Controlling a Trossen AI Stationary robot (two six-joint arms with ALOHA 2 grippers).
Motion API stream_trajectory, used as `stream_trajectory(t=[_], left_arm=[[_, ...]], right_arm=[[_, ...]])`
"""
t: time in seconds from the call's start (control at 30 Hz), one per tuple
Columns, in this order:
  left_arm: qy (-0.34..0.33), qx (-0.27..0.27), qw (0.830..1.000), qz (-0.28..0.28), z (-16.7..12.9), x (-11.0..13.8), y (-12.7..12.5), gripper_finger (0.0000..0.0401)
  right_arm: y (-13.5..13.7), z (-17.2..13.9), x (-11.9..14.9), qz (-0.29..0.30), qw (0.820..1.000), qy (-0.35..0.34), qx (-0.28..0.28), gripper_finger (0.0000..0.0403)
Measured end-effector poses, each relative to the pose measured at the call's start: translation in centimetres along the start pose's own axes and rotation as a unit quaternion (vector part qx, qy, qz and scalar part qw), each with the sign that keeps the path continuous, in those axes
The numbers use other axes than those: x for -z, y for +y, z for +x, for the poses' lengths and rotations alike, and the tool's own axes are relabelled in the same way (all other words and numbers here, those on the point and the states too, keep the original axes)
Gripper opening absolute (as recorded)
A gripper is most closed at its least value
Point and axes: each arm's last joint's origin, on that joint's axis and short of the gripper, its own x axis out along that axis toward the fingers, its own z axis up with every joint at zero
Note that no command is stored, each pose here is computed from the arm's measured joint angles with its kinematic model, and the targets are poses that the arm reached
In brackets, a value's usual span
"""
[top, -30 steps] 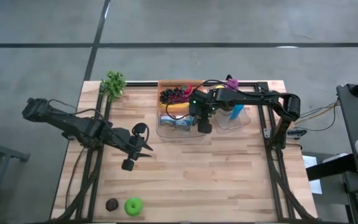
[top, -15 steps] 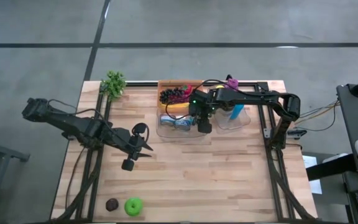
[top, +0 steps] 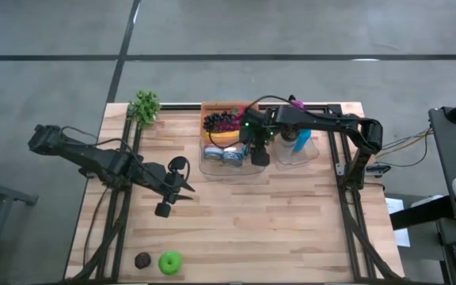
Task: Pick & Place Food Item
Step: Put the yellow and blue can into the left transparent bin, then put the green apple into the orange bin
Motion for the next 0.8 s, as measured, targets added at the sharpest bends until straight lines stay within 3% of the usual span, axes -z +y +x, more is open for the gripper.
stream_trajectory(t=[0.3, 0.8], left_arm=[[0.0, 0.0, 1.0, 0.0, 0.0, 0.0, 0.0, 0.0118], [0.0, 0.0, 1.0, 0.0, 0.0, 0.0, 0.0, 0.0118]], right_arm=[[-0.4, -0.4, -0.2, 0.001, 0.999, 0.004, 0.042, 0.0176], [-0.4, 1.1, 0.5, 0.002, 0.999, 0.007, 0.04, 0.0174]])
